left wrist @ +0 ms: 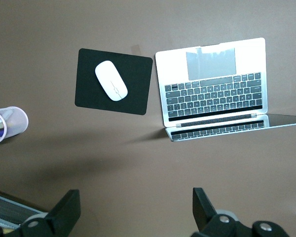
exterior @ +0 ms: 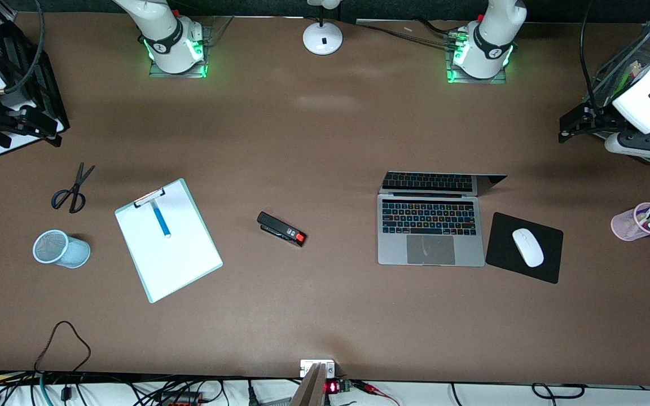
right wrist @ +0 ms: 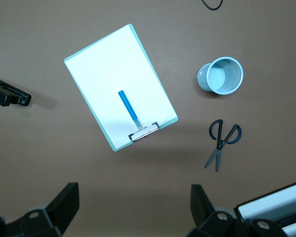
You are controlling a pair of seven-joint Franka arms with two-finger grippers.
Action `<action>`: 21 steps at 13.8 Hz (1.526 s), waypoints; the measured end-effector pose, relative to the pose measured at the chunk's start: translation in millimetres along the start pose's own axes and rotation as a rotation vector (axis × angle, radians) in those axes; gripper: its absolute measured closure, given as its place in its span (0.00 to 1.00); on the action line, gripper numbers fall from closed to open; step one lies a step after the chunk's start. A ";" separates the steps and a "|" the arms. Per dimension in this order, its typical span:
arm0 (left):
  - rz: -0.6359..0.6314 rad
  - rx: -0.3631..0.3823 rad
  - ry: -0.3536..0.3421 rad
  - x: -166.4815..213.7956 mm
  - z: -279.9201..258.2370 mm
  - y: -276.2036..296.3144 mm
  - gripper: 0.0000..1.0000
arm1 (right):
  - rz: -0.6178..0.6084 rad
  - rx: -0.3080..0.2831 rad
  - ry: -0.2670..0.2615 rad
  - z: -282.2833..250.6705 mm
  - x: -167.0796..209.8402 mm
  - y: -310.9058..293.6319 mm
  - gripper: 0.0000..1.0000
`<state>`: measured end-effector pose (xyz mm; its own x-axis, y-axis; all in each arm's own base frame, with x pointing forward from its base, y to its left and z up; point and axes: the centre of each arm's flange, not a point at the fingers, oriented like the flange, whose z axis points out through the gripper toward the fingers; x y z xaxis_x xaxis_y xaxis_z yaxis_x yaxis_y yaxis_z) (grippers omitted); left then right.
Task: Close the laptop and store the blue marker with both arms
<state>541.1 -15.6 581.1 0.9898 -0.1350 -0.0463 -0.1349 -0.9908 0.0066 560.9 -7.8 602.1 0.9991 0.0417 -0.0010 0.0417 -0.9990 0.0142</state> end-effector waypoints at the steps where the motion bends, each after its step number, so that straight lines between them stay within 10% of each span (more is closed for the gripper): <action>1: 0.000 0.000 0.000 0.0 0.0 0.0 0.00 | 0.000 0.000 0.000 0.0 0.0 0.0 0.00; 18: -0.001 -0.005 -0.032 8.6 15.5 -1.9 0.04 | -0.009 0.003 -0.058 36.1 8.9 -3.9 0.00; 21: -0.002 -0.009 -0.056 15.1 28.5 -3.4 0.31 | -0.024 0.003 -0.054 58.1 18.6 -11.6 0.00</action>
<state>555.1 -14.3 551.9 0.9859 -0.1330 -0.1020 -0.1322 -0.9911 0.0150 578.9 3.7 543.8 0.9964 0.0649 -0.0551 0.0655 -0.9978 0.0108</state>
